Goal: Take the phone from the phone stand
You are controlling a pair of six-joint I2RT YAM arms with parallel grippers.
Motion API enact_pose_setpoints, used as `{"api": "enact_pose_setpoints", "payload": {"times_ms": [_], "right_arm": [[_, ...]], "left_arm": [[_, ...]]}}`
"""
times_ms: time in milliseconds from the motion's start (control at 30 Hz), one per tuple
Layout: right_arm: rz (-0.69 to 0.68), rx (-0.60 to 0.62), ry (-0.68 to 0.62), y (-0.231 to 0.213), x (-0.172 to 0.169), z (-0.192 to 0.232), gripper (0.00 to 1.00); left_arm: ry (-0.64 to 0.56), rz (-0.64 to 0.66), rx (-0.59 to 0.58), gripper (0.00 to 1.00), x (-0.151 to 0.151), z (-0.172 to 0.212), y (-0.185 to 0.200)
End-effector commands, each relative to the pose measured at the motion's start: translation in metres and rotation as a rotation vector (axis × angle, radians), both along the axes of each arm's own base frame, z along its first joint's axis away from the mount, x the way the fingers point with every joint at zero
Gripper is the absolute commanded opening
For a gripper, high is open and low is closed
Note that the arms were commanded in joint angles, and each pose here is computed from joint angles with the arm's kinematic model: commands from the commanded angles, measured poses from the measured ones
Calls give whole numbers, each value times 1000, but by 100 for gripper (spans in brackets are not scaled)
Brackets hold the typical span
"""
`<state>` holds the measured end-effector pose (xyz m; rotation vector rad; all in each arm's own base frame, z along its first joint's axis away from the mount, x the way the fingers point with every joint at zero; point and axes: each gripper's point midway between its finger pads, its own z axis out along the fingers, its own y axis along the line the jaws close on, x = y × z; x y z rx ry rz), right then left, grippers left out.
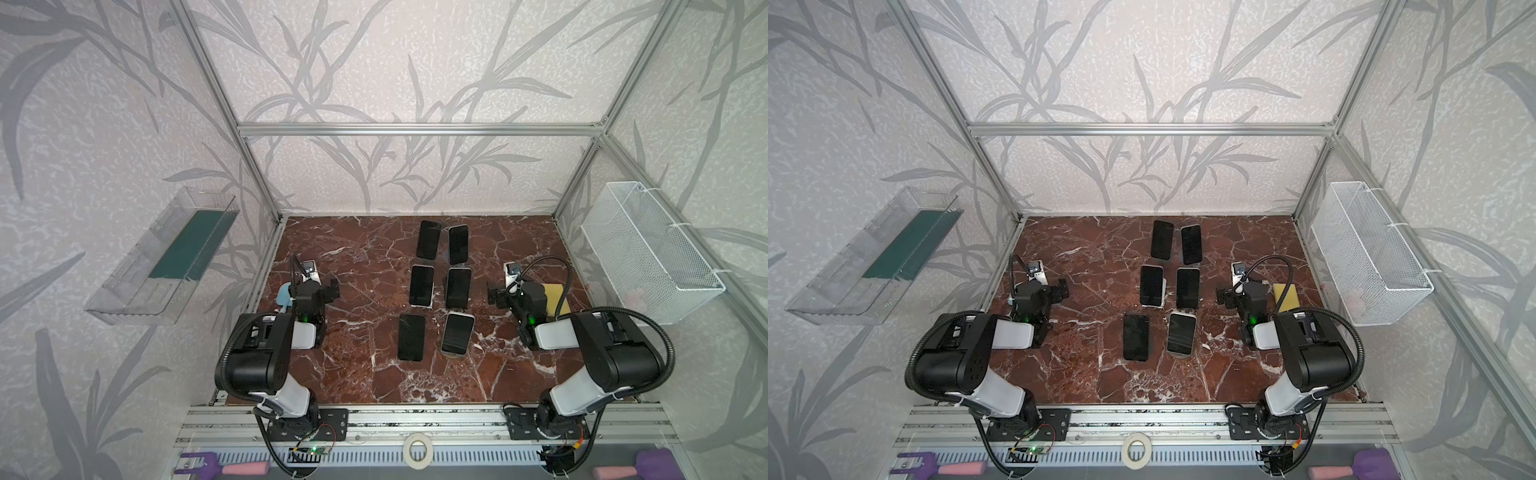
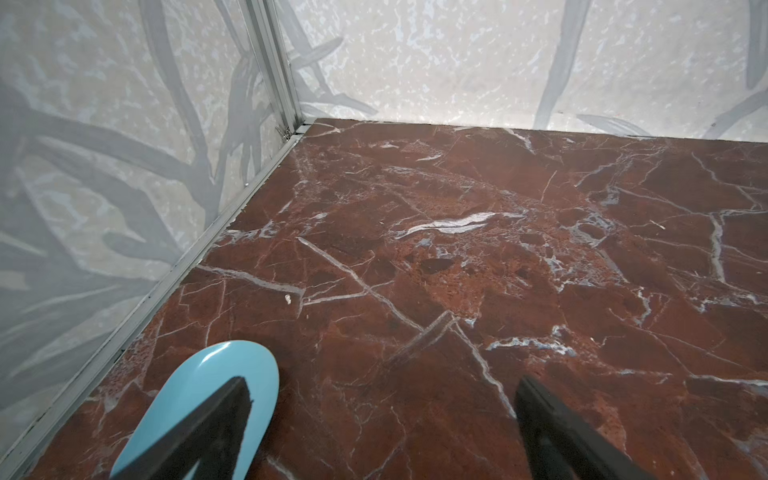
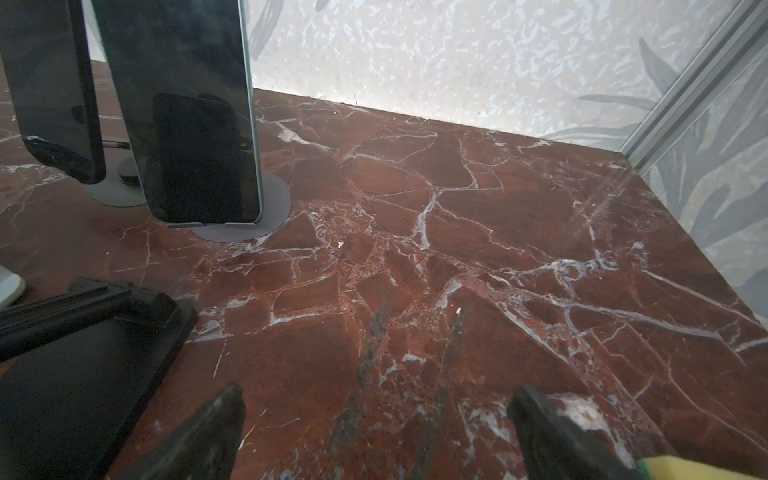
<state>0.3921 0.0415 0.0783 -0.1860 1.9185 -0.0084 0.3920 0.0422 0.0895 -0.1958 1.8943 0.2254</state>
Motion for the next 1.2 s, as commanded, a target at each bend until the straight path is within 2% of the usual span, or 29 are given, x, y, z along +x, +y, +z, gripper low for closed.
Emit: {"api": "enact_pose_setpoints", "payload": {"times_ms": [0,1167], "right_arm": [[15,2,-50,3,5,16,99],[7,-8,-55,3,4,15,99]], "left_arm": [[-20,11,3,99,1,7,2],[-20,11,4,99,1,7,2]]}}
